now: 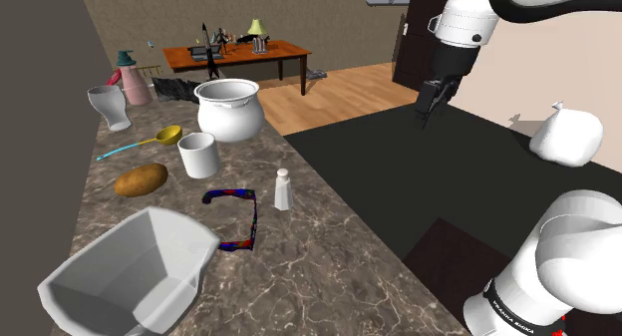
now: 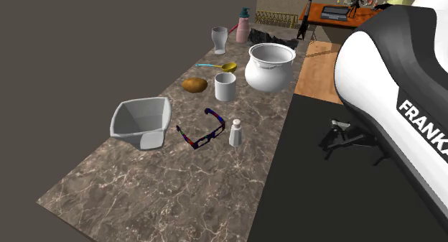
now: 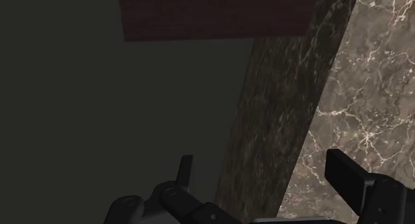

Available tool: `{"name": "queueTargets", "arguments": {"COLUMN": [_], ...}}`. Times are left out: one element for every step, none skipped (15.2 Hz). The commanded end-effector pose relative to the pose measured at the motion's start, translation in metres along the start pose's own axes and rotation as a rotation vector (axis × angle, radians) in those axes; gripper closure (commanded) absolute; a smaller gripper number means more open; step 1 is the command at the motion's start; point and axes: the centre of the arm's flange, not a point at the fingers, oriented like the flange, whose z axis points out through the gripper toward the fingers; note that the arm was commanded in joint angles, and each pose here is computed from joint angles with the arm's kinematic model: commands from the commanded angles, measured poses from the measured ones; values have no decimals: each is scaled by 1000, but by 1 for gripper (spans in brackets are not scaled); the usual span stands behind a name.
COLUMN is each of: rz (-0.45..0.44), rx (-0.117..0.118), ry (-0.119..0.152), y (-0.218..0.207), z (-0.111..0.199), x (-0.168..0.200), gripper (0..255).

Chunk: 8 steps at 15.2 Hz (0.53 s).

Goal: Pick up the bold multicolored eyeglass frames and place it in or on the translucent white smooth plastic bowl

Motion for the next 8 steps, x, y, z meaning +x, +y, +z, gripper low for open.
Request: {"name": "queueTargets", "arguments": {"rz": [0,-1,-2,-3,-4,-5,-6,-7], "rx": [0,1,2,3,4,5,7,8], "ry": [0,2,4,6,8,10,12,14], "y": [0,-9,-18,-27,-36,-45,-54,-63], "z": [0,6,12,18,24,29,35,41], "x": [0,7,14,21,29,36,43,50], "gripper": [0,0,0,0,0,0,0,0]}}
